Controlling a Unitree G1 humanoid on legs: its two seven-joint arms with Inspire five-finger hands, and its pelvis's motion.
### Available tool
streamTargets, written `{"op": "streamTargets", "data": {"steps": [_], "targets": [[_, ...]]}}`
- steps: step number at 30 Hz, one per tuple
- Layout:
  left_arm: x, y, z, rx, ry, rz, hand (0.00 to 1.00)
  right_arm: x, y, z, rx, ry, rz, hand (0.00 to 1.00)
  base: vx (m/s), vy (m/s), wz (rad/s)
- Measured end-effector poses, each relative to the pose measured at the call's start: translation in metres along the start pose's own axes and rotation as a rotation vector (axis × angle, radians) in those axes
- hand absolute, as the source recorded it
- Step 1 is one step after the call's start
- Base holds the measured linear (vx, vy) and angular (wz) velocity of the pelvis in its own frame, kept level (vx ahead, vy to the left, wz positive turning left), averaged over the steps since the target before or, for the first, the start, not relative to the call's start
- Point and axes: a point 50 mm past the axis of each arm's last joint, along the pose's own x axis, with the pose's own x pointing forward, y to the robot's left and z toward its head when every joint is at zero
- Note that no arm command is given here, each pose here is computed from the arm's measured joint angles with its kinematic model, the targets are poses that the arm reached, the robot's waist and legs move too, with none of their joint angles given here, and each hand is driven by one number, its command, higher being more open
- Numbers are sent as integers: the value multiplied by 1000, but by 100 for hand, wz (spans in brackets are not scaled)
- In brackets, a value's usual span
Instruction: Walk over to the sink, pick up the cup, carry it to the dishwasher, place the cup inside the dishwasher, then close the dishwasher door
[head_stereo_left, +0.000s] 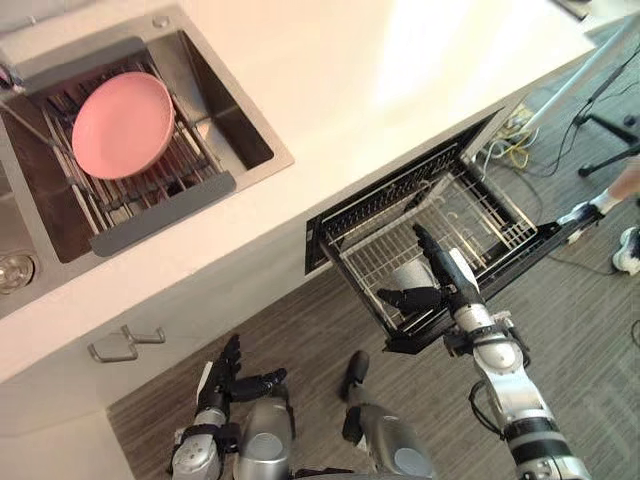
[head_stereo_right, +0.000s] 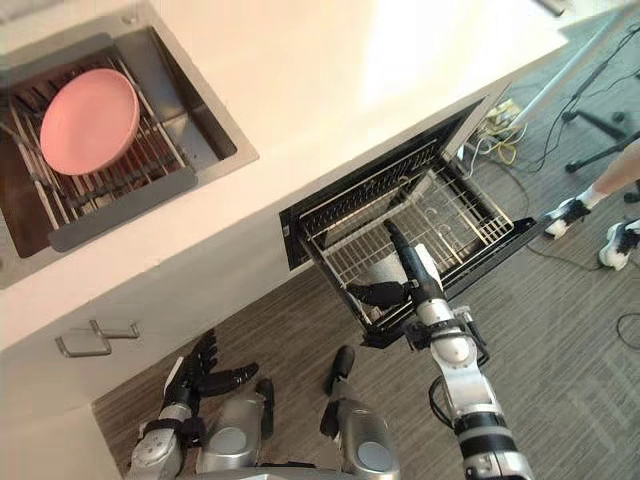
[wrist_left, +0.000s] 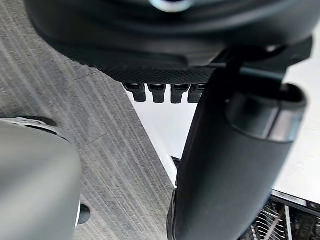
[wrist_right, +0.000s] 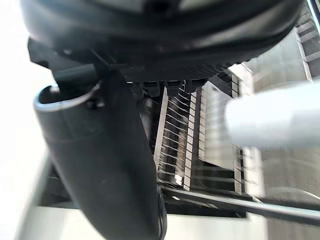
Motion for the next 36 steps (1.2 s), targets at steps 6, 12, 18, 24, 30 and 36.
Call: {"op": "streamTargets", "data": {"steps": [6, 12, 18, 24, 30, 36], "targets": [[-16, 5, -24, 5, 83, 42, 100, -25, 3, 25, 54, -166, -64, 100, 39, 59, -8], [-27, 1, -39, -13, 135, 55, 100, -45, 8, 33, 163, -238, -143, 100, 44, 52, -8], [-32, -3, -47, -20, 166, 66, 100, -56, 15, 29, 275, -234, -146, 100, 46, 48, 3], [-33, -4, -47, -31, 154, 59, 100, -66, 12, 32, 269, -250, -88, 100, -60, 56, 63], [-42, -18, -56, -36, 188, -26, 100, -67, 0, 40, 234, -286, -140, 100, -63, 111, 92], [-48, -12, -63, -20, 229, -36, 100, -63, 7, 29, 266, -232, -162, 100, 104, 186, 49]]}}
